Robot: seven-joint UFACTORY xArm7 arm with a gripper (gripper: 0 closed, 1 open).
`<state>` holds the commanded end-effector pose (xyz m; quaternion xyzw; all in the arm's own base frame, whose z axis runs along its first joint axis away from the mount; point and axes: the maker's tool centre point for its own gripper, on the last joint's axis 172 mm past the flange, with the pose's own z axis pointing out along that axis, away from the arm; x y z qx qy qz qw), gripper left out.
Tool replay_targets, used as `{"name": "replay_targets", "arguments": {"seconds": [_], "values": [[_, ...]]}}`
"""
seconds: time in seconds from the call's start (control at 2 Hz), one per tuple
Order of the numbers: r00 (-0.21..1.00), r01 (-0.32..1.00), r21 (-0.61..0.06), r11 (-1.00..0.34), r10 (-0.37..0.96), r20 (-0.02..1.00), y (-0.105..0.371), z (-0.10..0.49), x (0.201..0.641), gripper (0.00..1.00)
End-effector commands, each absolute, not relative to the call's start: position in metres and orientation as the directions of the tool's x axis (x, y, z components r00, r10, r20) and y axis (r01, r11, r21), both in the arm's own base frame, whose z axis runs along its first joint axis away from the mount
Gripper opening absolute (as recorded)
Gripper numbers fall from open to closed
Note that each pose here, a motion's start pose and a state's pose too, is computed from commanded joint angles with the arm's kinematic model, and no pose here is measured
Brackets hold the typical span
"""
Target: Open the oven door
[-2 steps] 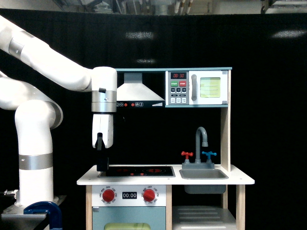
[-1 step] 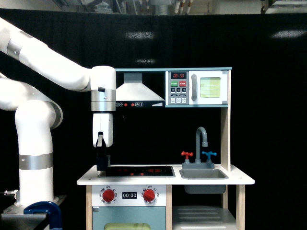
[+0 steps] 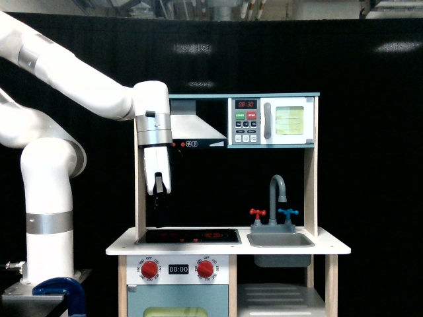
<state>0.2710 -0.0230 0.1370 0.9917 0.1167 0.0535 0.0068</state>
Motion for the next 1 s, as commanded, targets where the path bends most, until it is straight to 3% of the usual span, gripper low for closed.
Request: {"name": "replay_targets", "arguments": {"seconds": [0.5,1.0], "values": [[0.703,0.679,-0.041,-0.733,0.633,0.326,0.016,0.2,0.375,1.0],[0.222,0.973,-0.06,-0.223,0.828,0.515,0.057,0.243,0.444,1.0]]}}
